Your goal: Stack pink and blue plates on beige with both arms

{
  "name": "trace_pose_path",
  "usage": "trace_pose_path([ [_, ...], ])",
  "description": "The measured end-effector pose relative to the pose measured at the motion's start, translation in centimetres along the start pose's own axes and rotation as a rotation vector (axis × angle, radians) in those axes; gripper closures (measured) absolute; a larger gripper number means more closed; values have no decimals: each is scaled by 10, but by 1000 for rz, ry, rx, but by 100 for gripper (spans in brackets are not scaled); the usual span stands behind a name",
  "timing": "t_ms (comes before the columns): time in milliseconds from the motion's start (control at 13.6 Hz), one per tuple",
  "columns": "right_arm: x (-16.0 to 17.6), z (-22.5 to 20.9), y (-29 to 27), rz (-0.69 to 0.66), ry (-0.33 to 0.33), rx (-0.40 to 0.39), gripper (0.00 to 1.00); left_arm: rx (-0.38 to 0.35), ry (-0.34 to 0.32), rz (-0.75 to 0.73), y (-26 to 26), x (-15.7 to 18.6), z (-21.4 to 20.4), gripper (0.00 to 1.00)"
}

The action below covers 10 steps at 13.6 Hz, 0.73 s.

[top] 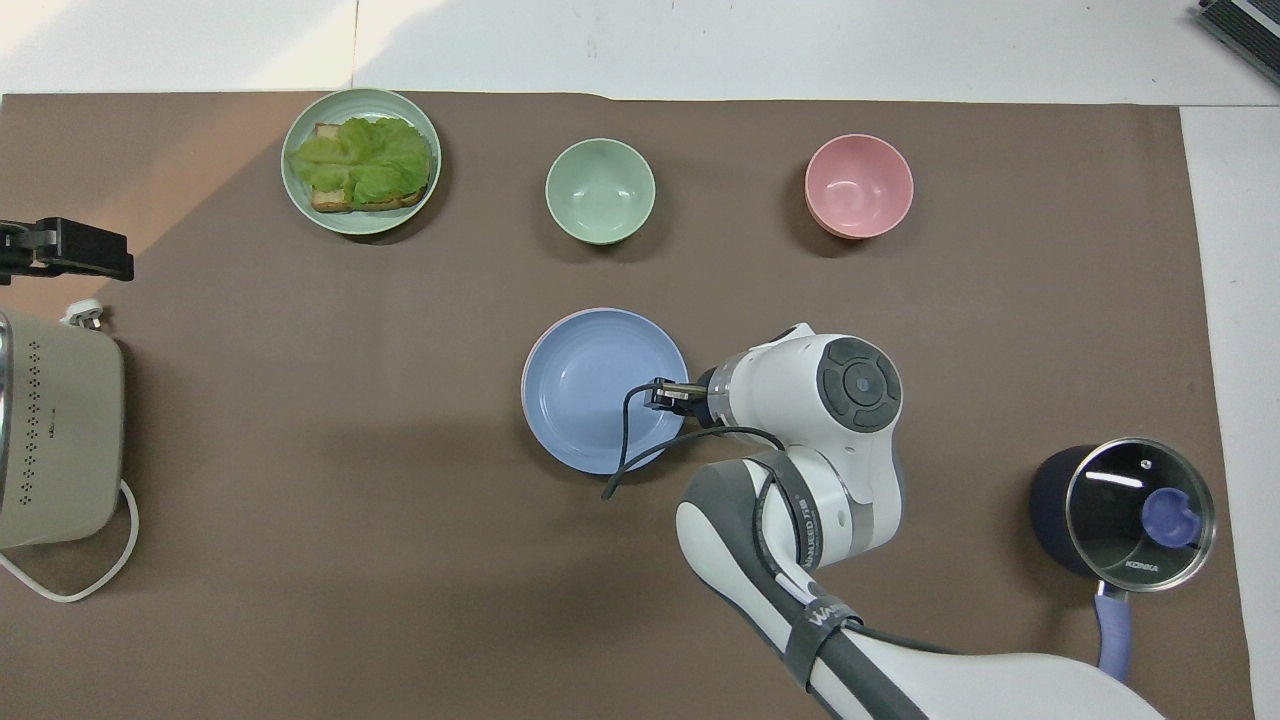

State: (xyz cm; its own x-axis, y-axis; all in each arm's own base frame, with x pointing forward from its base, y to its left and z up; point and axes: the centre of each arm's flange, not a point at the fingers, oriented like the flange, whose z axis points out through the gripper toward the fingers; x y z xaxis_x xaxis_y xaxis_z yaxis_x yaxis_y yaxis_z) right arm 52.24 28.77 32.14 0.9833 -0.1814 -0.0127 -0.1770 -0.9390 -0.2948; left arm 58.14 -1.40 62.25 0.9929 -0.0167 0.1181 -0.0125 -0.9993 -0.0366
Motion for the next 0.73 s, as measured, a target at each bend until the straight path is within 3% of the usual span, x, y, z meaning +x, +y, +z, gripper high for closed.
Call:
trace_pose_path([
  [220, 7, -26, 3, 10, -8, 4, 0, 0, 0, 0, 0, 0, 0, 0],
  [734, 55, -192, 105, 35, 67, -156, 0, 0, 0, 0, 0, 0, 0, 0],
])
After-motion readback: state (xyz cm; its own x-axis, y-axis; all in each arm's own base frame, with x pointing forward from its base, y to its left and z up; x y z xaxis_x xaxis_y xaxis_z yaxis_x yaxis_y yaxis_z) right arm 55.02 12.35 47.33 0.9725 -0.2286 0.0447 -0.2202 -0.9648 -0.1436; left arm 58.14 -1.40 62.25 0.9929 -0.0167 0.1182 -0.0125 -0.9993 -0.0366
